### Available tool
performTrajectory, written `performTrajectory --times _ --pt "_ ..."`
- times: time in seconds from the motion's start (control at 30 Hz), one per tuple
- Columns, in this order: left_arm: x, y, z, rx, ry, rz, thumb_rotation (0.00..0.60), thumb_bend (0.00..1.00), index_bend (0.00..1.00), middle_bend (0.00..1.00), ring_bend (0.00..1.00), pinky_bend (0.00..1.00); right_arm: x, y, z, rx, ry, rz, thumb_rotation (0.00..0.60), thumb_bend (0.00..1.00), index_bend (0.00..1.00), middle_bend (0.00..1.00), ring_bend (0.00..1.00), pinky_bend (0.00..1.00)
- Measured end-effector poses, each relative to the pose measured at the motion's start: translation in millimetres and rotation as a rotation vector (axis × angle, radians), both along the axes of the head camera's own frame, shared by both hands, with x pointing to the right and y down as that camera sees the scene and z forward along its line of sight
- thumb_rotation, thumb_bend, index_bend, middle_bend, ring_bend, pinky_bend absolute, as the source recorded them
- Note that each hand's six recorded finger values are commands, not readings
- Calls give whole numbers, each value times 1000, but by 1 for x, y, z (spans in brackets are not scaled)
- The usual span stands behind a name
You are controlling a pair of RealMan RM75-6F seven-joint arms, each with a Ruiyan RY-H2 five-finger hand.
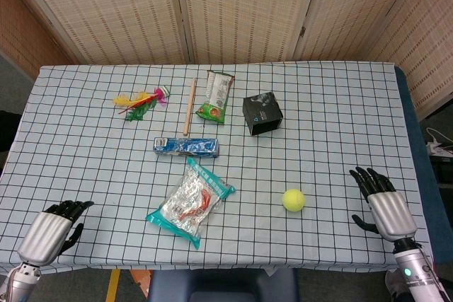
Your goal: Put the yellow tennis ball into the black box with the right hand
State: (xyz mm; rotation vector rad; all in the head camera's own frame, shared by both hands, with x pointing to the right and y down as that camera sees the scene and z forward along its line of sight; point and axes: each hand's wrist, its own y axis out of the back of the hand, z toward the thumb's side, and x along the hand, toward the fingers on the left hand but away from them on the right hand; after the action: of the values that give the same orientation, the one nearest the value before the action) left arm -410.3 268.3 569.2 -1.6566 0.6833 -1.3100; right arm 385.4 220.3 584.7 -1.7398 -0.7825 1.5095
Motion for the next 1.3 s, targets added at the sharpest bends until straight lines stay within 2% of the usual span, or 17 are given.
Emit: performTrajectory --times 0.3,0.43,0.6,0.73,0.8,0.83,0.87,1.0,1.07,1.2,1.3 --pt "0 0 -3 10 4 -2 600 501 261 343 327 531 -5 4 3 -14 -17 -28 600 129 0 37 0 120" --pt "-1 -1 -2 7 5 -6 600 500 261 343 326 532 -9 3 2 9 -33 -50 600 162 0 37 0 122" --pt "0 0 -5 15 9 -1 600 500 262 343 326 531 -13 2 -4 90 -59 -75 600 355 63 38 0 146" --pt "0 1 -7 23 15 4 600 500 261 341 327 532 -14 2 -10 153 -79 -86 600 678 157 110 34 250" --pt "-1 1 -6 16 12 -2 600 500 261 342 327 532 -15 1 -13 191 -81 -90 600 855 281 213 146 366" --pt "-1 0 -5 14 11 -3 600 500 261 342 326 532 -15 0 -14 211 -81 -93 600 895 330 250 189 409" --pt "-1 0 -5 14 11 -4 600 500 261 342 326 532 -17 0 -14 239 -80 -98 600 944 420 314 261 479" --pt "-1 0 -5 12 13 -1 600 501 261 341 327 532 -24 4 -15 309 -99 -129 600 981 703 539 489 680" --pt "0 1 -4 9 13 0 600 500 261 342 327 532 -29 9 -13 311 -118 -142 600 994 834 646 596 752" --pt "1 1 -4 6 17 3 600 500 261 342 326 532 -34 16 -4 264 -134 -153 600 1000 923 756 757 846" --pt "1 1 -4 5 19 5 600 500 261 342 326 532 -38 19 5 222 -127 -149 600 1000 948 799 813 881"
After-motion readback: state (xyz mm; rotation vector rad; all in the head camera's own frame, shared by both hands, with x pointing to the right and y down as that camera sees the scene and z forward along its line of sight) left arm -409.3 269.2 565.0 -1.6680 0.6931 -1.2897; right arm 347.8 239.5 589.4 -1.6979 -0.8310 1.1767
